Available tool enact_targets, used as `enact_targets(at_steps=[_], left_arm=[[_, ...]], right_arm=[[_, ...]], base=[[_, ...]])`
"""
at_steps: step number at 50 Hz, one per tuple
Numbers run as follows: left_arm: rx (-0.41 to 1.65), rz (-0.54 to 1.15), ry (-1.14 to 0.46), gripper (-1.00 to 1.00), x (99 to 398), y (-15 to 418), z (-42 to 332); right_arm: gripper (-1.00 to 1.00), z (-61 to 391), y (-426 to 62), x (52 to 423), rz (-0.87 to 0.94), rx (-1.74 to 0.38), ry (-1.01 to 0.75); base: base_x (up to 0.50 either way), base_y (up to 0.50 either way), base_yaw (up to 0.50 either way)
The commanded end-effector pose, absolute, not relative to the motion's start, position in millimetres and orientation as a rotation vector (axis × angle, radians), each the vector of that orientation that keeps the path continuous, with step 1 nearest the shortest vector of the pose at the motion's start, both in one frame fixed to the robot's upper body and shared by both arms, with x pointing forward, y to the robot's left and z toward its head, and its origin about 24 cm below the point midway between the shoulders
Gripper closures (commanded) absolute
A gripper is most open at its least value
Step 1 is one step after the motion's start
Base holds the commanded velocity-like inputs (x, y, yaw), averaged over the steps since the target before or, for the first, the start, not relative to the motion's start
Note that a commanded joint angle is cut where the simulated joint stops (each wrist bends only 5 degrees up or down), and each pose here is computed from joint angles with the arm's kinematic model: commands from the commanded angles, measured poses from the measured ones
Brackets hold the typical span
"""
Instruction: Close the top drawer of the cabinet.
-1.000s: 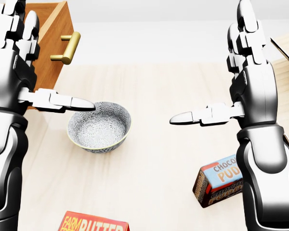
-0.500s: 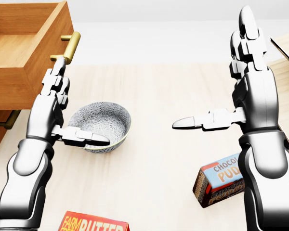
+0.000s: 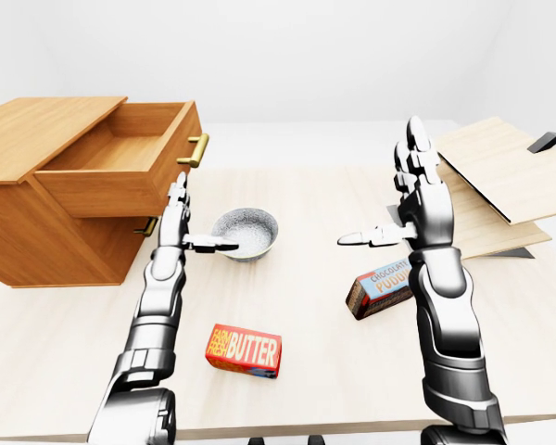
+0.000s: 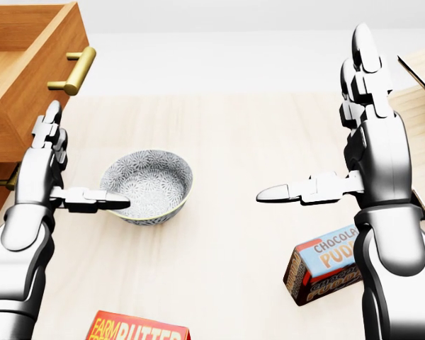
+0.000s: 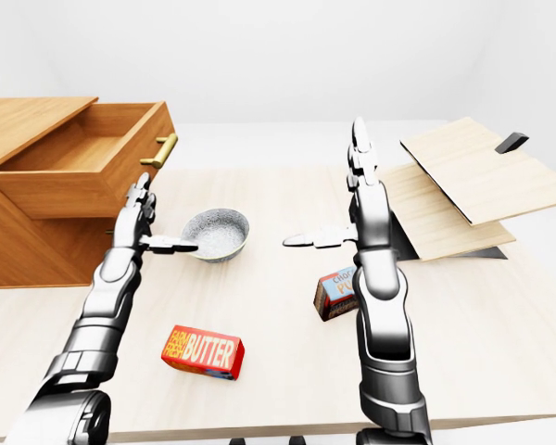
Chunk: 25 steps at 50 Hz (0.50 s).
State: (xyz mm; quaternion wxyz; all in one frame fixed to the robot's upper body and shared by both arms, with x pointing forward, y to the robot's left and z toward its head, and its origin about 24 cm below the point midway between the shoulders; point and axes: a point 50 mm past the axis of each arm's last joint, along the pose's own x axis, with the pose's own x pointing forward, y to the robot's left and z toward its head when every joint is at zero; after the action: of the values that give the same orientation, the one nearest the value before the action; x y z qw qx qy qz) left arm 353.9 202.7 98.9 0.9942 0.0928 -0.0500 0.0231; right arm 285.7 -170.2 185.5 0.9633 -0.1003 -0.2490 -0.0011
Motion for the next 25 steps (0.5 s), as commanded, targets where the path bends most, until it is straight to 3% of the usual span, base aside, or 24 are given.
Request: enact_targets(at_steps=[1,19,25], left_arm=[[0.2,0.148,-0.067,-1.0,354,233,98],[0.202,0.254,-0.128,-1.0,347,246,110],[0.203,0.309,-0.089,-1.0,337,297,115]], right_arm=[[-1.0,178,-172,284,-0.003,-0.207,-0.478],[-1.0,182,-176,279,-0.014,-0.219,-0.495],[-1.0,184,-178,276,-0.018,-0.222,-0.509]], base=[[0.0,0.0,0.0],[0.0,0.0,0.0],[0.0,0.0,0.0]])
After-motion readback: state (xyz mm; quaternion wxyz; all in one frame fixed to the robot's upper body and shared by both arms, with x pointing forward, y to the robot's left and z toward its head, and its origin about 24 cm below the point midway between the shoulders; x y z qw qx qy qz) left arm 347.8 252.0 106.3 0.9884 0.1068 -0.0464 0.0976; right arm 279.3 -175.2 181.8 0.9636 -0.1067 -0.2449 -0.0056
